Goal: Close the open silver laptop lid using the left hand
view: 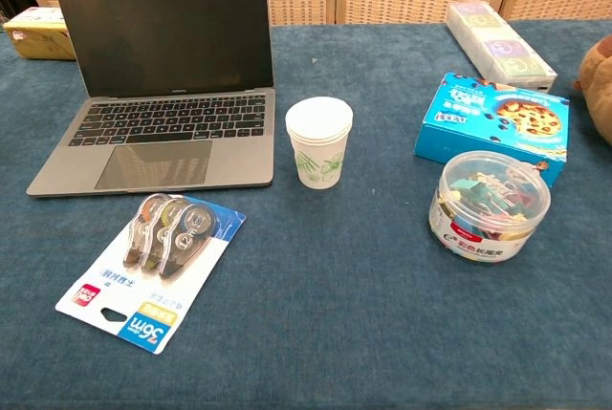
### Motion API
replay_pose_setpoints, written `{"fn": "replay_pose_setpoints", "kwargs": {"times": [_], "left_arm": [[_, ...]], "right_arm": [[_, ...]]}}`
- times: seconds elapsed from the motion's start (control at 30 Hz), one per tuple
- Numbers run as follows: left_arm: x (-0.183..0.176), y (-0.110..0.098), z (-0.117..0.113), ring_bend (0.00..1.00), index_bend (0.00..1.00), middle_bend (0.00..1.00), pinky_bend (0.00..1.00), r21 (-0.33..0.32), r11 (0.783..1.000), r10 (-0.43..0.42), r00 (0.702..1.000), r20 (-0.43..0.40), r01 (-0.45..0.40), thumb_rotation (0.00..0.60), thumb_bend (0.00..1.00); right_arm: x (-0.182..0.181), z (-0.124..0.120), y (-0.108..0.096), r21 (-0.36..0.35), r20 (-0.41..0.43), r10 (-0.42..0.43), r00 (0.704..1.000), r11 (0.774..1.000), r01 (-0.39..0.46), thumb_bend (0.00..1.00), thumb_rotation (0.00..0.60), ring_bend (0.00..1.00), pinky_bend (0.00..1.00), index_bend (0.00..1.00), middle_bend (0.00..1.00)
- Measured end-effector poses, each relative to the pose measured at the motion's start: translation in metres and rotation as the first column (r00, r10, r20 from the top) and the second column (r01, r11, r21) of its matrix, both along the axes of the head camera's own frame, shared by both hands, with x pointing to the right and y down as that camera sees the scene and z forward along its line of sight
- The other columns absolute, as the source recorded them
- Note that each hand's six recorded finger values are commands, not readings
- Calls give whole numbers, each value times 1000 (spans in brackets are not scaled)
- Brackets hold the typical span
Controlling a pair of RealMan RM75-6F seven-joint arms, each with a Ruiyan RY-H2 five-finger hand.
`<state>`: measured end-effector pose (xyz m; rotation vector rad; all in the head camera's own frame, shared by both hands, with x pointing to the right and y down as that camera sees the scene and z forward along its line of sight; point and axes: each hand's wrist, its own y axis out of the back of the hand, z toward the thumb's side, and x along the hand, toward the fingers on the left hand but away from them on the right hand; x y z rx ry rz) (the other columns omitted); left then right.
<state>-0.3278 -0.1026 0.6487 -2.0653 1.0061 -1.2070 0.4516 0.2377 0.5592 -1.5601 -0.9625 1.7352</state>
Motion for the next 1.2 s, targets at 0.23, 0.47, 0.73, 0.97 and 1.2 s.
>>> {"fn": "replay_pose_setpoints", "kwargs": {"times": [0.23,0.47,0.73,0.97,1.2], "left_arm": [[28,1,2,100,227,54,100,0,999,39,998,-53,-39,600,220],[36,5,2,127,245,79,119,-30,998,44,996,-72,-46,600,208],[32,11,1,187,310,148,151,-63,997,43,998,-48,-46,600,197],[28,12,-4,212,331,176,165,-62,997,43,999,-28,-45,600,194],[25,14,-7,222,337,185,177,-66,997,32,999,-18,-33,600,190]], "right_arm": [[2,-6,2,11,-3,9,1000,1000,-9,353,600,0,0,225,0],[3,-13,4,26,-7,15,1000,1000,-15,353,600,0,0,225,0],[0,-14,6,26,1,5,1000,1000,-5,353,600,0,0,229,0],[-3,-15,5,25,7,-3,1000,1000,2,353,600,0,0,234,0],[-4,-14,6,20,8,-4,1000,1000,4,352,600,0,0,239,0]]}}
